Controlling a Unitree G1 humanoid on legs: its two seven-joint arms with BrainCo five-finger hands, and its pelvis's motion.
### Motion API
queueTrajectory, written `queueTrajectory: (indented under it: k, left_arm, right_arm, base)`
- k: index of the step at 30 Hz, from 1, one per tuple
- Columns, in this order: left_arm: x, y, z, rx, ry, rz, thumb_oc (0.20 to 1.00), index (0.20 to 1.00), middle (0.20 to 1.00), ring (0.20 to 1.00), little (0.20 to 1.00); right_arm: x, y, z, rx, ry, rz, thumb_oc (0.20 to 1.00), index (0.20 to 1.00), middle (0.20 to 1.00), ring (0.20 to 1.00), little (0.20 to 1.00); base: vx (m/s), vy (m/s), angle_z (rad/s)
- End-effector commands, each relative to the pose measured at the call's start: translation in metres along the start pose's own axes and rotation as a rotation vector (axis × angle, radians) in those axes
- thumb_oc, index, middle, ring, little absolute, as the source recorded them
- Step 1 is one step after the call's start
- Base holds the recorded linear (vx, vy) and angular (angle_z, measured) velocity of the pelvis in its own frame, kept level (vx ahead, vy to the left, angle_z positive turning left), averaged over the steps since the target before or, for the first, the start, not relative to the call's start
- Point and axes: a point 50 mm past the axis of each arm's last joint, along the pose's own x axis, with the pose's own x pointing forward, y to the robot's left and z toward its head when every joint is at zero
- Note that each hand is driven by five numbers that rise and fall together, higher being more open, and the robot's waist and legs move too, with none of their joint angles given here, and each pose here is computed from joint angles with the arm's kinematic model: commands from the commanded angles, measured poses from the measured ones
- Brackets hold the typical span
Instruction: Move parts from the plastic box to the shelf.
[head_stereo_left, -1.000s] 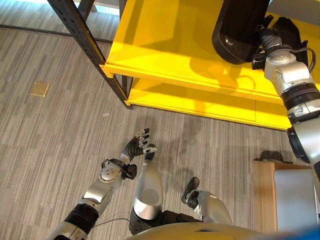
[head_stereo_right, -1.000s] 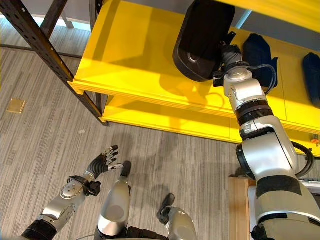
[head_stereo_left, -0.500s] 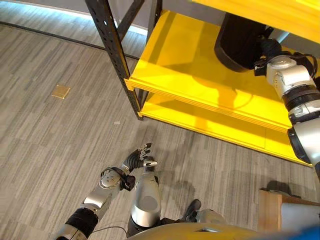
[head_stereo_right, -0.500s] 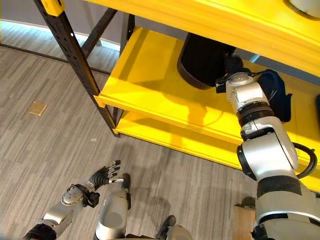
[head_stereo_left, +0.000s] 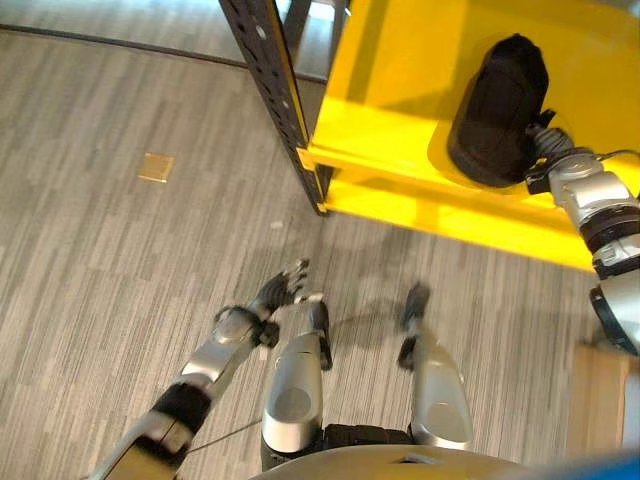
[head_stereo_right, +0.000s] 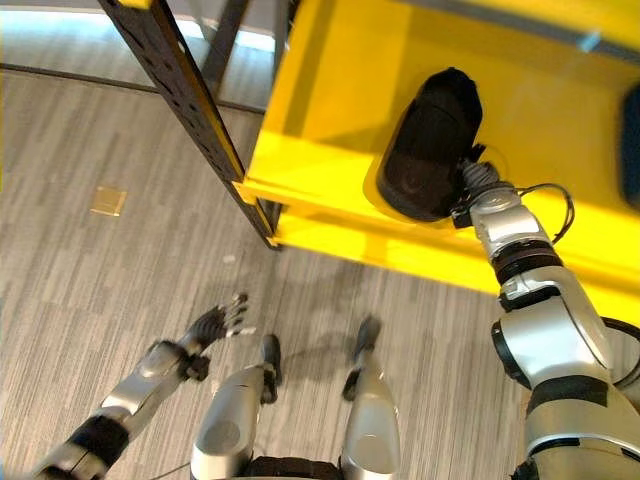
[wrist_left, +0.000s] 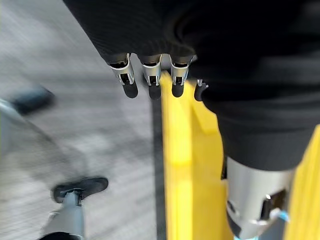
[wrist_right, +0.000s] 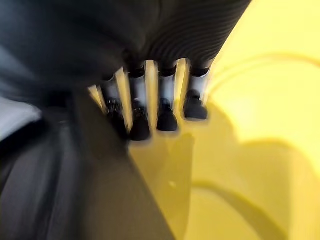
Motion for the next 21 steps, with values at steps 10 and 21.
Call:
queueTrajectory:
  k: [10, 21]
  left_arm:
    - [0.005, -0.042, 0.004, -0.055, -0.06, -0.164, 1.0, 1.0, 1.0, 1.0, 1.0]
    - [0.006, -0.044, 0.005, -0.047, -0.066, -0.156, 1.0, 1.0, 1.0, 1.0, 1.0]
  right_arm:
    - [-0.001, -0.047, 0.031, -0.11, -0.019, -0.168, 0.2, 0.2, 0.2, 0.2, 0.2]
    - [-0.004, -0.077, 0.014, -0.239, 0.082, -0.215, 0.2, 0.2, 0.2, 0.2, 0.2]
  base:
    - [0.06, -0.004, 0.02]
    - [-0.01, -0.035, -0.09]
